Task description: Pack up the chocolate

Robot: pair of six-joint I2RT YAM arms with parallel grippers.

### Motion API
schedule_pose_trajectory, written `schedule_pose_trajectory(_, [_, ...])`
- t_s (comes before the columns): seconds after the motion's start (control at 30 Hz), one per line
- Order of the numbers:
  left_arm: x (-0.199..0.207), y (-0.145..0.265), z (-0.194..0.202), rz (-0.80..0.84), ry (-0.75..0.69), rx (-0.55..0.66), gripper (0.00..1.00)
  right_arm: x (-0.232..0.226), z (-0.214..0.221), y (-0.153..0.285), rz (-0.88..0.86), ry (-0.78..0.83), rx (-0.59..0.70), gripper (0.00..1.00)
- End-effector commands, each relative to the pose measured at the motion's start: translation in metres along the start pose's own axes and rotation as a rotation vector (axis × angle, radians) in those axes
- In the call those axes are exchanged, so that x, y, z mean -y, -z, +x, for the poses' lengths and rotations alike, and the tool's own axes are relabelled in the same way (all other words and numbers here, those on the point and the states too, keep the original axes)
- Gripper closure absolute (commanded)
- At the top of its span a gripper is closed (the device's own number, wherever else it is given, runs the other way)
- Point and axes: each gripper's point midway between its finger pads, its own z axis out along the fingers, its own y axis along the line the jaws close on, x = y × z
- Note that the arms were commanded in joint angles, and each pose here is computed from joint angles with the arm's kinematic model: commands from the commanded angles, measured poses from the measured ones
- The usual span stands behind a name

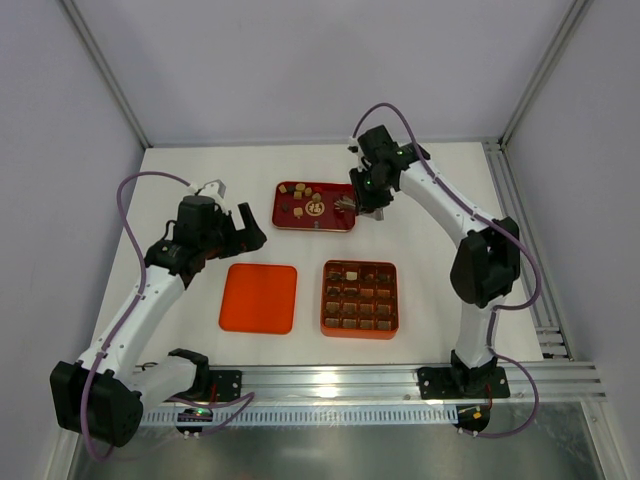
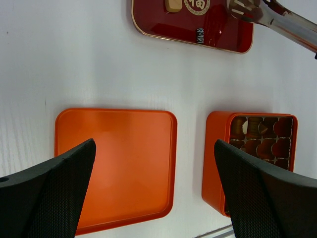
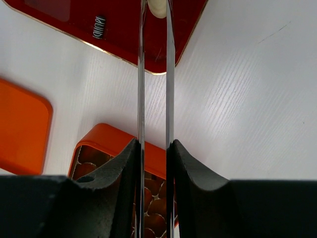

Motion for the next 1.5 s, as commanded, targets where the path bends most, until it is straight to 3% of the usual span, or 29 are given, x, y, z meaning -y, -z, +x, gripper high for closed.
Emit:
schedule_pose_trajectory(0.0, [0.005,0.003,-0.009,0.025,-0.010,0.038,0.00,-0.010,-0.018,0.037,-0.047,-0.011,0.120,0.66])
schedule_pose_trajectory(0.9, [0.006,0.004,-0.009,0.029,-0.010,0.041,0.00,-0.013,0.044,0.115,-0.103,-0.038,0.188,0.66])
schedule_pose_trajectory(1.47, [0.006,0.000,-0.007,0.029,-0.007,0.026,0.00,-0.015,0.142,0.153,-0.178,-0.103,0.129,0.66])
